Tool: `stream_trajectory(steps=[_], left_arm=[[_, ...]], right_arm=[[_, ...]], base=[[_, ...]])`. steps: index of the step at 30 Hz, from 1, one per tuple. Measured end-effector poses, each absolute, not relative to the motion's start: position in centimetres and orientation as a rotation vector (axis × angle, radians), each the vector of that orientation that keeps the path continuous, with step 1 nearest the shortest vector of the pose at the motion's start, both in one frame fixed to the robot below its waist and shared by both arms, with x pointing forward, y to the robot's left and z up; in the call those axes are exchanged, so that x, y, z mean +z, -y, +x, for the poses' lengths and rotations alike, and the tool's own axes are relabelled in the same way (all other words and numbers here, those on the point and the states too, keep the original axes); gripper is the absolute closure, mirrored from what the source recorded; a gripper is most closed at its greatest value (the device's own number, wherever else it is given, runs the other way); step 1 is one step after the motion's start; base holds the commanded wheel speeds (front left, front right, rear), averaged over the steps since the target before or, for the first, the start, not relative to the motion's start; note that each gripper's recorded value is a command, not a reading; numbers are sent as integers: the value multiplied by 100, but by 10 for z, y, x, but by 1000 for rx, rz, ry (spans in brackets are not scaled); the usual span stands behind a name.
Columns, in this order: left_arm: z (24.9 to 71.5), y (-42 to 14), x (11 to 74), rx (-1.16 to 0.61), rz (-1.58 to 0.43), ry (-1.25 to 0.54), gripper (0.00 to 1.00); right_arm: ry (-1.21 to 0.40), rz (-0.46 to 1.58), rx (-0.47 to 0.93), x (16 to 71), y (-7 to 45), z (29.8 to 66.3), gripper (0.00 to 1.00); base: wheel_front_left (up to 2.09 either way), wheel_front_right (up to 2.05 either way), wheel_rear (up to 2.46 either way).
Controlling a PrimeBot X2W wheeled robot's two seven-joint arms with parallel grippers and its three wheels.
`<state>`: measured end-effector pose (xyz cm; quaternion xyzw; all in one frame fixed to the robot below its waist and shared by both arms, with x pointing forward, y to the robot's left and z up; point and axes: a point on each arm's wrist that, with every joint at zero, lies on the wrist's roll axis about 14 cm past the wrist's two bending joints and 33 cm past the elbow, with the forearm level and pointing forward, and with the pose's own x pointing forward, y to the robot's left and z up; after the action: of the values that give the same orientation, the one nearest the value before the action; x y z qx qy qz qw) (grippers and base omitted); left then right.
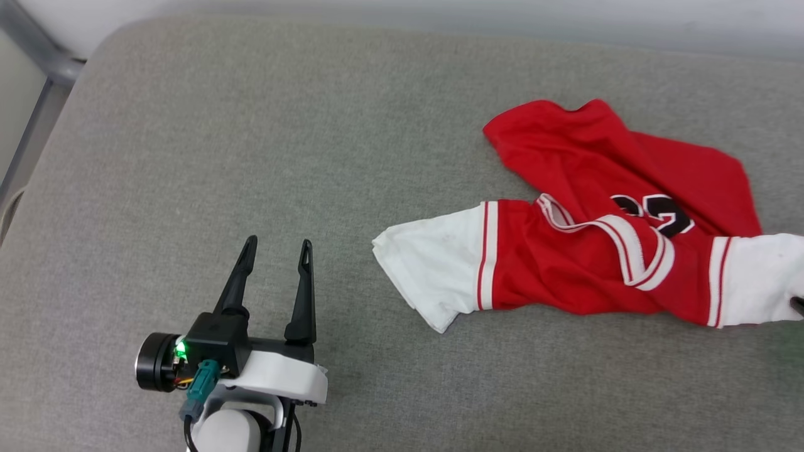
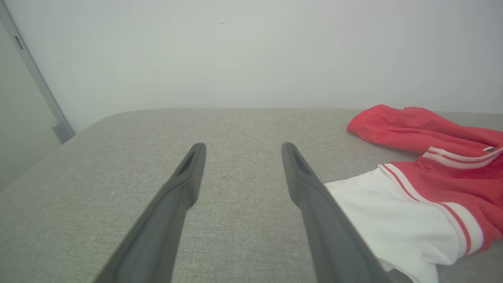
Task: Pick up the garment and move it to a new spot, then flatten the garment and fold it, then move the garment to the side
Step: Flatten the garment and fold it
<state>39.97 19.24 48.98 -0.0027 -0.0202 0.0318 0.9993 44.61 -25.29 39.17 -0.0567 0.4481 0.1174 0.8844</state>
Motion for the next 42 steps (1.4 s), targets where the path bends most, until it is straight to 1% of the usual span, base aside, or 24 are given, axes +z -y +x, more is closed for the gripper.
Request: stream_trajectory(steps=[4,7,10,15,23,26,29,30,31,34,37,38,39,40,41,42], left_arm=[[394,-188,497,53,-11,59,0],[390,-185,500,46,-16,68,0],[388,-180,504,31,-18,78,0],[387,-177,505,19,-22,81,0],[384,-180,504,19,-14,80,0],[383,-180,505,16,-14,81,0],[382,-181,506,17,-14,82,0],[382,-181,506,17,-14,82,0],[379,-181,505,17,-15,81,0],[377,-181,505,18,-14,80,0],[377,-181,507,10,-6,86,0],[377,-181,507,10,-6,86,0],[378,-181,509,1,0,90,0],[379,-181,510,-3,5,94,0],[379,-181,510,-3,5,94,0],[382,-180,516,-21,13,112,0]], right_arm=[[-821,-135,247,424,257,440,100],[-790,-119,236,435,263,422,100],[-784,-85,192,439,276,401,100],[-872,0,94,418,298,352,100],[-1032,133,-57,380,322,288,100],[-1067,173,-81,367,321,275,100],[-1069,195,-81,358,314,270,100],[-1069,195,-81,358,314,270,78],[-1023,180,-87,359,315,275,0],[-922,107,-83,371,320,291,0],[-731,42,-88,401,328,322,0],[-731,42,-88,401,328,322,0],[-607,-6,-92,424,332,340,0],[-544,-23,-93,436,332,347,0],[-544,-23,-93,436,332,347,0],[-436,-52,-85,455,326,360,0]], base=[[0,0,0],[0,0,0],[0,0,0],[0,0,0],[0,0,0],[0,0,0],[0,0,0],[0,0,0],[0,0,0],[0,0,0],[0,0,0],[0,0,0],[0,0,0],[0,0,0],[0,0,0],[0,0,0]])
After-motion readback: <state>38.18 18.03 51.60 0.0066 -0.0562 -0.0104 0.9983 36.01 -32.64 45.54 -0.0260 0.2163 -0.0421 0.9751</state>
